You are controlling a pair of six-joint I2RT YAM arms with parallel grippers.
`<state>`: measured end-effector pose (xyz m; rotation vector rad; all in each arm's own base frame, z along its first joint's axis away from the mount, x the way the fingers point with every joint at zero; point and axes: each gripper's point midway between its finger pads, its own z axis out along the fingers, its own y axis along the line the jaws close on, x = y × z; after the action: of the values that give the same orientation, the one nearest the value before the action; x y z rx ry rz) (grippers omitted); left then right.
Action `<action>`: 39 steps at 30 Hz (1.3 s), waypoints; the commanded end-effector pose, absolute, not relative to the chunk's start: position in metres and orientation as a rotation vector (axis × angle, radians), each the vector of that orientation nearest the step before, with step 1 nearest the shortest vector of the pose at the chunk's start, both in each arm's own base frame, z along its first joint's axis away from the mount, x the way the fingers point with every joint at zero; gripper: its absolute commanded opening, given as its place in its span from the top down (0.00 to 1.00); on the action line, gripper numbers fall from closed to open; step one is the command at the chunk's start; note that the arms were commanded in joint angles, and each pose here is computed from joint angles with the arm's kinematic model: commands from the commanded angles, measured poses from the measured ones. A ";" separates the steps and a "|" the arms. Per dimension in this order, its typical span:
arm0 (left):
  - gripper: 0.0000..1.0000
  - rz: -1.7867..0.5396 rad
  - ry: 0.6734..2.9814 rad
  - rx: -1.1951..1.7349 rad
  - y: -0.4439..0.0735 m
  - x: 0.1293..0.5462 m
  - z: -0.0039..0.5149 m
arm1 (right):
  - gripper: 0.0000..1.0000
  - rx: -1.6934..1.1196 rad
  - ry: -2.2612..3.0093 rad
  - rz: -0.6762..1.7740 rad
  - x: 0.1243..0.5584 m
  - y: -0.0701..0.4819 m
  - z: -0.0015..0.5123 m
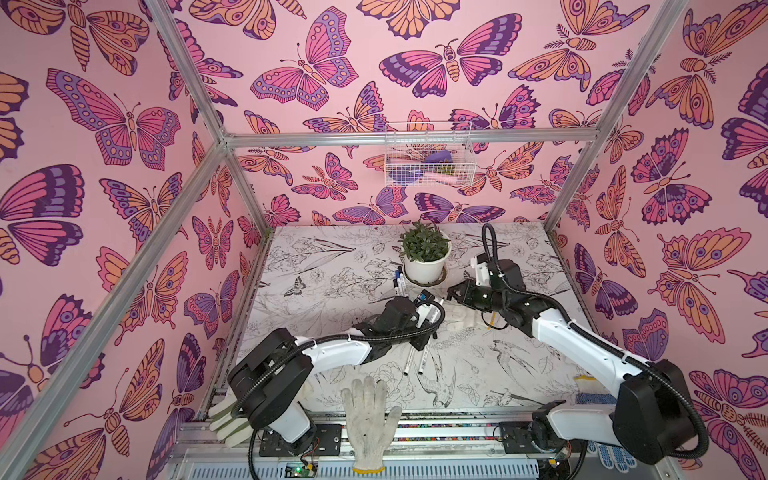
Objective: Insert the pens into the pen caps
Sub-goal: 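Carry the black cap with the right gripper toward the upright marker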
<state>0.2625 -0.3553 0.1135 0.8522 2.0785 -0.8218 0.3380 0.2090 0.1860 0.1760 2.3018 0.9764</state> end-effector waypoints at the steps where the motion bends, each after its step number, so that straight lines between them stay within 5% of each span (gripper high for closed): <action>1: 1.00 -0.849 2.040 0.842 -0.359 0.264 0.126 | 1.00 0.171 2.146 1.026 0.349 0.211 0.228; 39: 1.00 -0.826 2.046 0.802 -0.354 0.268 0.127 | 1.00 -0.038 2.234 1.089 0.333 0.235 0.220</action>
<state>0.2650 -0.3548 0.1159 0.8296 2.0762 -0.8192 0.3315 0.2264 0.2070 0.0164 2.2601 1.0613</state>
